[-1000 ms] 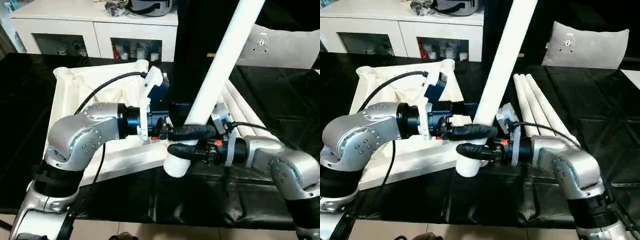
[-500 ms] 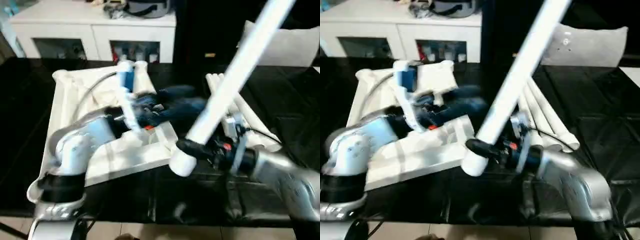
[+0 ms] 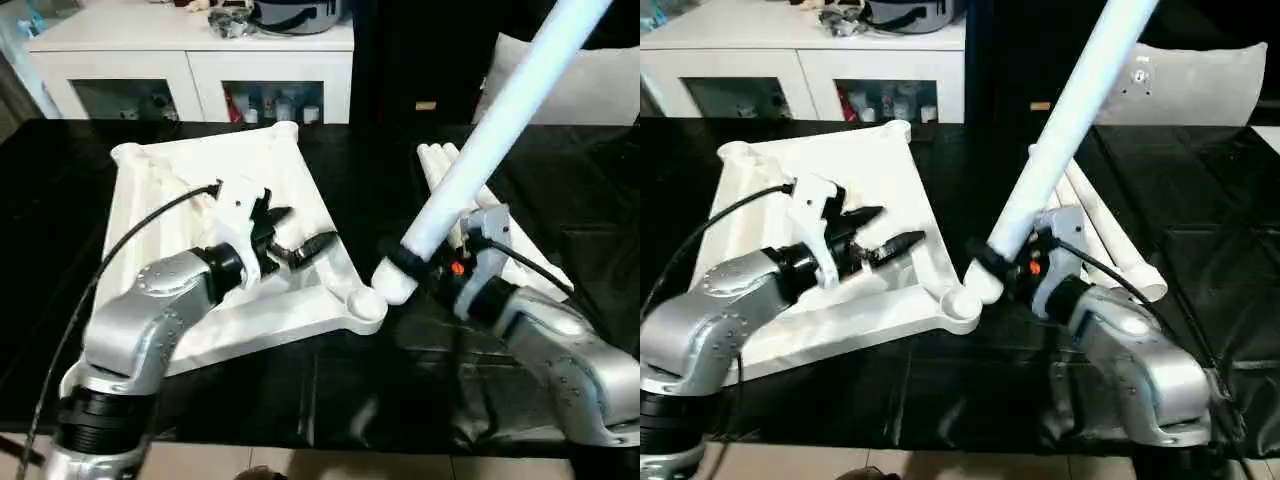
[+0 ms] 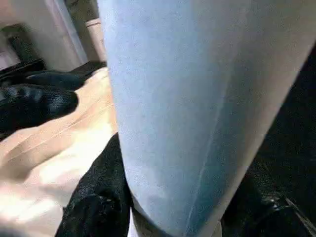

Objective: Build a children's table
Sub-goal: Pick table leg

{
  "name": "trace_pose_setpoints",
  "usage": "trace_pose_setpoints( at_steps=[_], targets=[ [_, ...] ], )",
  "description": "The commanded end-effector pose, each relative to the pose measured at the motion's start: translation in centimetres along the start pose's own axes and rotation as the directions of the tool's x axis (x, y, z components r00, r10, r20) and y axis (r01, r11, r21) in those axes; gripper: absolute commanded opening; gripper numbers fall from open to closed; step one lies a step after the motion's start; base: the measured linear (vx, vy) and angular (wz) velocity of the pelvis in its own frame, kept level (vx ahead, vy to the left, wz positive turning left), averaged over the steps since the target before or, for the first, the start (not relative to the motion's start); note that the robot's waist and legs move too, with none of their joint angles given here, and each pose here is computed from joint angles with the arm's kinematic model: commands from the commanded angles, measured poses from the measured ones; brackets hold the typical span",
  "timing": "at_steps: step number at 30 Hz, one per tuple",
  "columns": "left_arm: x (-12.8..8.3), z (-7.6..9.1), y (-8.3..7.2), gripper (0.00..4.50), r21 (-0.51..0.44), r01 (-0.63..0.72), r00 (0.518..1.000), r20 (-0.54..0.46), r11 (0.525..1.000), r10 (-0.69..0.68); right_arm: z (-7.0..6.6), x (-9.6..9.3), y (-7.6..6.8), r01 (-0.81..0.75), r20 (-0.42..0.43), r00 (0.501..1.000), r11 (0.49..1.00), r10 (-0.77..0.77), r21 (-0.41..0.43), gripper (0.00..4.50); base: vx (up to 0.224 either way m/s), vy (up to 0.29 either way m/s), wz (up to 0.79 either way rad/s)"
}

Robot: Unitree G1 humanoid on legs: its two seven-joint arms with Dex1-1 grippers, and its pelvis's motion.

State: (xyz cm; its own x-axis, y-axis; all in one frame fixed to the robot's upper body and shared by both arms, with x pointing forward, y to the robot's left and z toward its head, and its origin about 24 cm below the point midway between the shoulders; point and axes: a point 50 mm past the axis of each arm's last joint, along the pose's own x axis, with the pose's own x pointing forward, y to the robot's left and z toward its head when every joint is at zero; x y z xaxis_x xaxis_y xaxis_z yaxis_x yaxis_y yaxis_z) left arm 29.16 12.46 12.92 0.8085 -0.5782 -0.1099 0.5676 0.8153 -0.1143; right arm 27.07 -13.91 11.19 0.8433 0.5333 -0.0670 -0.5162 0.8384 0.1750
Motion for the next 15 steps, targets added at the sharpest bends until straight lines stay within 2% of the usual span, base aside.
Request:
trace_pose_setpoints(
  at_steps=[1,5,9,12,15],
  targets=[
    [-0.7,-0.4,0.4,4.5,-0.004,-0.06,0.998,-0.003,0.998,0.06,0.2,0.0,0.2,0.046,0.032,0.998,0.997,-0.045,-0.058,1.89,0.0,0.0,0.0],
    [-1.5,-1.7,0.0,4.5,0.022,-0.109,0.993,-0.04,0.994,0.109,-0.2,-0.3,0.3,0.059,0.043,0.997,0.998,-0.059,-0.003,1.89,0.0,0.0,0.0],
    [-1.8,-1.8,-0.1,4.5,0.034,-0.149,0.988,-0.038,0.988,0.15,0.1,0.0,0.4,0.078,0.055,0.995,0.997,-0.079,0.02,1.89,0.0,0.0,0.0],
    [-2.0,-2.1,0.3,4.5,-0.004,-0.227,0.973,-0.039,0.974,0.226,-0.4,0.4,1.4,0.003,0.029,1.0,1.0,-0.004,0.022,1.89,0.0,0.0,0.0],
    [-2.2,-2.9,-0.2,4.5,0.115,-0.102,0.989,-0.095,0.988,0.113,-1.1,0.3,2.0,-0.089,-0.003,0.996,0.996,0.089,-0.015,1.89,0.0,0.0,0.0]
  ],
)
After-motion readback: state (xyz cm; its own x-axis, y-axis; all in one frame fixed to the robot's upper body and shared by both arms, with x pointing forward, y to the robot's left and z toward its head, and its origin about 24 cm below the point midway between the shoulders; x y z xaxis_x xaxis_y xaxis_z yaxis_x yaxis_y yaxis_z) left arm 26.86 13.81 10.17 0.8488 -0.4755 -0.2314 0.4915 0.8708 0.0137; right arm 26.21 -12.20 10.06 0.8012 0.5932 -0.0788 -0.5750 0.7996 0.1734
